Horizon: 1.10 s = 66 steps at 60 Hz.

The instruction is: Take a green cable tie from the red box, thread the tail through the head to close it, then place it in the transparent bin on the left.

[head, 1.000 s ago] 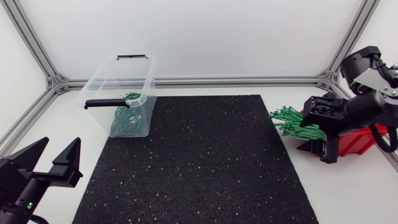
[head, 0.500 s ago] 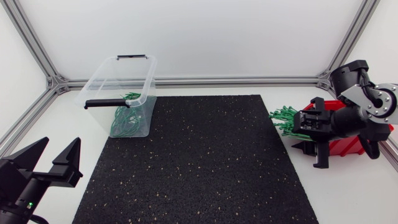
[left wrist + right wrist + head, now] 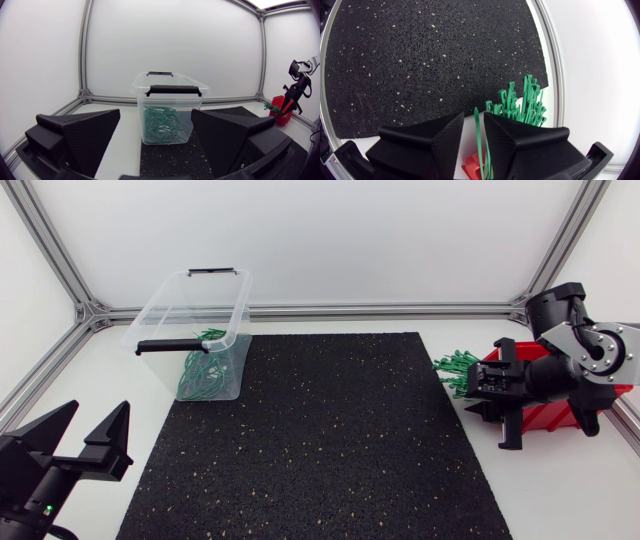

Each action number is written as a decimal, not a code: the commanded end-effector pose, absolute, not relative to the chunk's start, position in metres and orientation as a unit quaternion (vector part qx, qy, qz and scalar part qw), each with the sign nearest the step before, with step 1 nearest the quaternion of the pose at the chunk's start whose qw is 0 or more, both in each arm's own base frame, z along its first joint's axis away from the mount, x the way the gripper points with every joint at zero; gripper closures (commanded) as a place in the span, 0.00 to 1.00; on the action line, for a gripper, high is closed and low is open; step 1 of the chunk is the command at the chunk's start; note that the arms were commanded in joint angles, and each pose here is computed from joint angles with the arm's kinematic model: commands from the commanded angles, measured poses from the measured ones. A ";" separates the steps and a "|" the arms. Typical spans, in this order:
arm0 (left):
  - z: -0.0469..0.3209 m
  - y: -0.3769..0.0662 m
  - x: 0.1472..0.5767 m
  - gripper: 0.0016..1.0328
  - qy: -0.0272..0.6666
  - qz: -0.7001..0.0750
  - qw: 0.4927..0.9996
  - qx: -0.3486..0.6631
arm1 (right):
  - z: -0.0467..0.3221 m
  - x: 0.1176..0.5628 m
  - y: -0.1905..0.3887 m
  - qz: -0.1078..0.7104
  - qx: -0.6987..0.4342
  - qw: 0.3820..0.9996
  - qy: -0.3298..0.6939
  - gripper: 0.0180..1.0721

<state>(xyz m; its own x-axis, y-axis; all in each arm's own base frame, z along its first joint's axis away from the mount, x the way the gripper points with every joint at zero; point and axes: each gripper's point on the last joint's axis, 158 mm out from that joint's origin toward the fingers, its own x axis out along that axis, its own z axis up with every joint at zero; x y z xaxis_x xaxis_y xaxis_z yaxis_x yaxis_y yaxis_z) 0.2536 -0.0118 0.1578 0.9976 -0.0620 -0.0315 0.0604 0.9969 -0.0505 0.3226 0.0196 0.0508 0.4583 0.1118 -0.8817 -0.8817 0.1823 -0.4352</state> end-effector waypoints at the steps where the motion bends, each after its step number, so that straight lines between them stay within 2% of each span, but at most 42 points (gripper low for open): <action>1: 0.136 -0.011 0.255 0.04 0.038 -0.029 0.999 -0.022 | 0.036 0.316 0.019 0.380 -0.530 0.659 0.375 0.71; 30: 0.136 -0.011 0.255 0.04 0.038 -0.030 0.999 -0.022 | 0.034 0.315 0.001 0.371 -0.544 0.649 0.380 0.82; 36: 0.136 -0.011 0.255 0.04 0.038 -0.030 0.999 -0.022 | 0.037 0.312 0.007 0.386 -0.536 0.650 0.374 0.95; 52: 0.136 -0.011 0.255 0.04 0.038 -0.030 0.999 -0.022 | 0.046 0.314 0.003 0.380 -0.544 0.651 0.368 0.95; 66: 0.136 -0.011 0.255 0.04 0.038 -0.030 0.999 -0.022 | 0.065 0.315 0.003 0.406 -0.517 0.650 0.380 0.95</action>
